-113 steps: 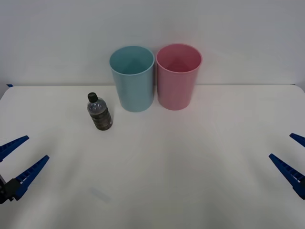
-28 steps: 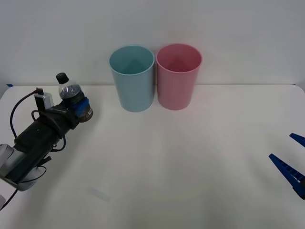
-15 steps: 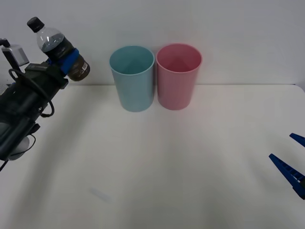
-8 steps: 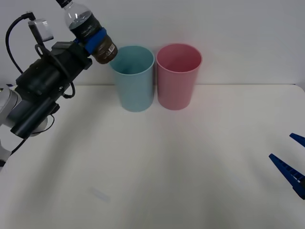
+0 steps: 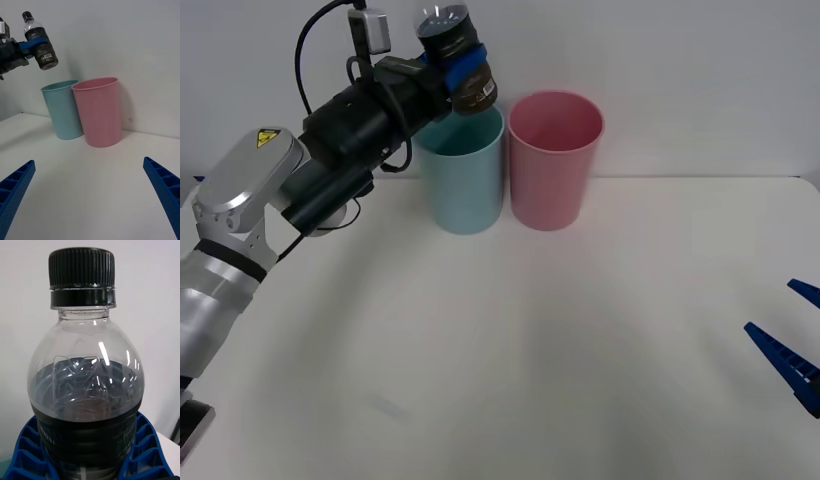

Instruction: Grasp the object on the table and drop it into the matching bin: aluminum can to the light blue bin, PET bottle to the pink bin.

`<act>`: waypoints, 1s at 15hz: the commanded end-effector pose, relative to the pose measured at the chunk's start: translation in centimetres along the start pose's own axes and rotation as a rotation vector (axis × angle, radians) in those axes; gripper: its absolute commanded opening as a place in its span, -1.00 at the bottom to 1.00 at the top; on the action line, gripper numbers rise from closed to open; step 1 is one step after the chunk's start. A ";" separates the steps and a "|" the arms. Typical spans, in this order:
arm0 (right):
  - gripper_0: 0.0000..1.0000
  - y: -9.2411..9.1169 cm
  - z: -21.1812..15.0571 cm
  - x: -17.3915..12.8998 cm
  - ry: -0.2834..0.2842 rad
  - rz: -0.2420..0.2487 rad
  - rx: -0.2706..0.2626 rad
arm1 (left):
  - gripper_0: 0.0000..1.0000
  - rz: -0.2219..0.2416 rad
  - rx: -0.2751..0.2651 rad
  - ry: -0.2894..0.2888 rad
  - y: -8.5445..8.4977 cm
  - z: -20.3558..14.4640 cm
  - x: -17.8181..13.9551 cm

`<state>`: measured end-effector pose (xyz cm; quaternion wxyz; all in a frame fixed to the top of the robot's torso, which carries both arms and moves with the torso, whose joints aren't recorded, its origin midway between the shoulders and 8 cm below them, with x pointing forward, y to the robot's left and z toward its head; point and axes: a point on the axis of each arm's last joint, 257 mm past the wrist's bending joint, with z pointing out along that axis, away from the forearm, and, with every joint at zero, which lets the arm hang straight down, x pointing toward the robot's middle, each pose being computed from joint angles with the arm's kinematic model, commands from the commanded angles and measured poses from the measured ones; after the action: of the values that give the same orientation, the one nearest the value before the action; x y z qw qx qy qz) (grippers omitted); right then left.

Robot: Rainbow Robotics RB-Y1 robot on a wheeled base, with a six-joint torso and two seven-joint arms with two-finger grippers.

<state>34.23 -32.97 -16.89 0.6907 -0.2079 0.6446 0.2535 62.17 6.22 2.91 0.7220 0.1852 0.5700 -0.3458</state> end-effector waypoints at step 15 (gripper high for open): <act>1.00 0.0 0.0 0.0 0.000 0.000 0.000 | -0.97 0.169 -0.011 0.134 -5.9 13.2 5.1</act>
<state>34.23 -32.97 -16.89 0.6907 -0.2079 0.6446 0.2535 67.57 -8.08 2.46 0.7073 0.2553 0.5998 -0.2733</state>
